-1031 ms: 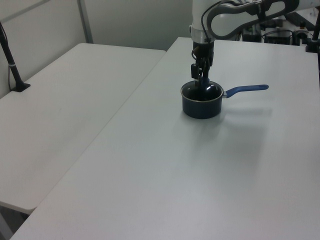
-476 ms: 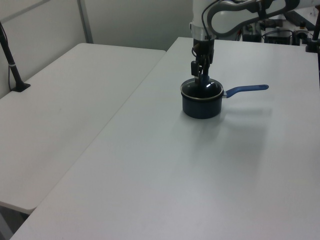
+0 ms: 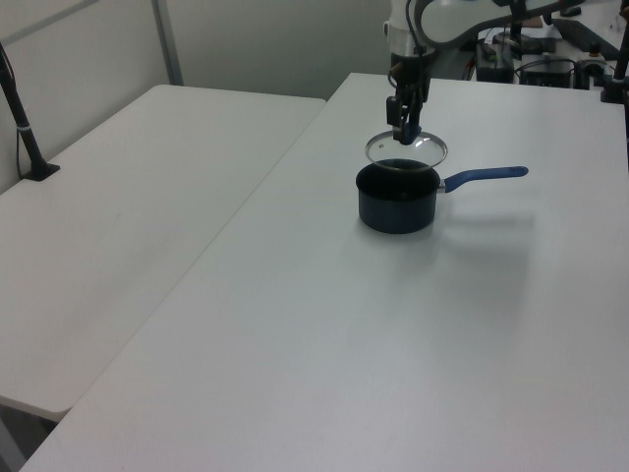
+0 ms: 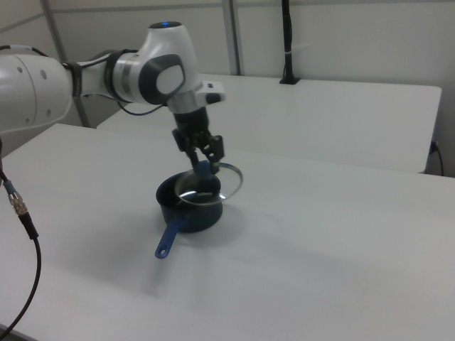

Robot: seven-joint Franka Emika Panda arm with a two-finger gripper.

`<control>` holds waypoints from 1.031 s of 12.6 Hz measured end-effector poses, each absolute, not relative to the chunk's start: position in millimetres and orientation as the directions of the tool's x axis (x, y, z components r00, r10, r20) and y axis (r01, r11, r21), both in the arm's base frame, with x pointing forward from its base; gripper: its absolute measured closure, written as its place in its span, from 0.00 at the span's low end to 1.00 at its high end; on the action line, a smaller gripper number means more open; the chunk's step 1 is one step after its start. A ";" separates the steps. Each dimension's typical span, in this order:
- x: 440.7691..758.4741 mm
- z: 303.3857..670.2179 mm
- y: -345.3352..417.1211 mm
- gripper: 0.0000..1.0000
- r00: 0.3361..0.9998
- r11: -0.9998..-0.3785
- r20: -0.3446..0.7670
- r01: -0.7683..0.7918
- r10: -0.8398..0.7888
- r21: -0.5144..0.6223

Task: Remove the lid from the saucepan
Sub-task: 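Lift the glass lid off the pan and carry it beside the pan, then lower the held lid onto the table and open the gripper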

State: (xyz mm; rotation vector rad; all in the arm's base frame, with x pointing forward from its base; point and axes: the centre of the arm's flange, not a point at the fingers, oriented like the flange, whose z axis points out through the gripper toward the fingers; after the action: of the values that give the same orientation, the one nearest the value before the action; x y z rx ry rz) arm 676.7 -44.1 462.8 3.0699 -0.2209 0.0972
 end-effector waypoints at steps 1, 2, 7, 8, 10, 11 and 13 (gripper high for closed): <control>674.5 463.5 -68.2 0.33 0.988 -0.987 0.066 -0.145 -0.141 0.067; 670.9 464.4 -94.8 0.33 0.989 -0.987 0.064 -0.140 -0.136 0.079; 642.6 435.1 -208.6 0.33 0.992 -0.987 -0.006 -0.128 -0.130 0.098; 638.9 423.9 -226.5 0.33 0.991 -0.986 -0.015 -0.132 -0.134 0.100; 637.4 406.4 -248.6 0.33 0.989 -0.982 0.013 -0.149 -0.149 0.113; 637.9 395.9 -252.5 0.33 0.988 -0.981 0.022 -0.153 -0.151 0.118; 640.7 375.0 -254.8 0.33 0.989 -0.981 0.015 -0.151 -0.150 0.123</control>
State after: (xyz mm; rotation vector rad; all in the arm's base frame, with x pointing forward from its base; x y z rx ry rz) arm 640.7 -254.8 375.0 3.0086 -0.2290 0.0080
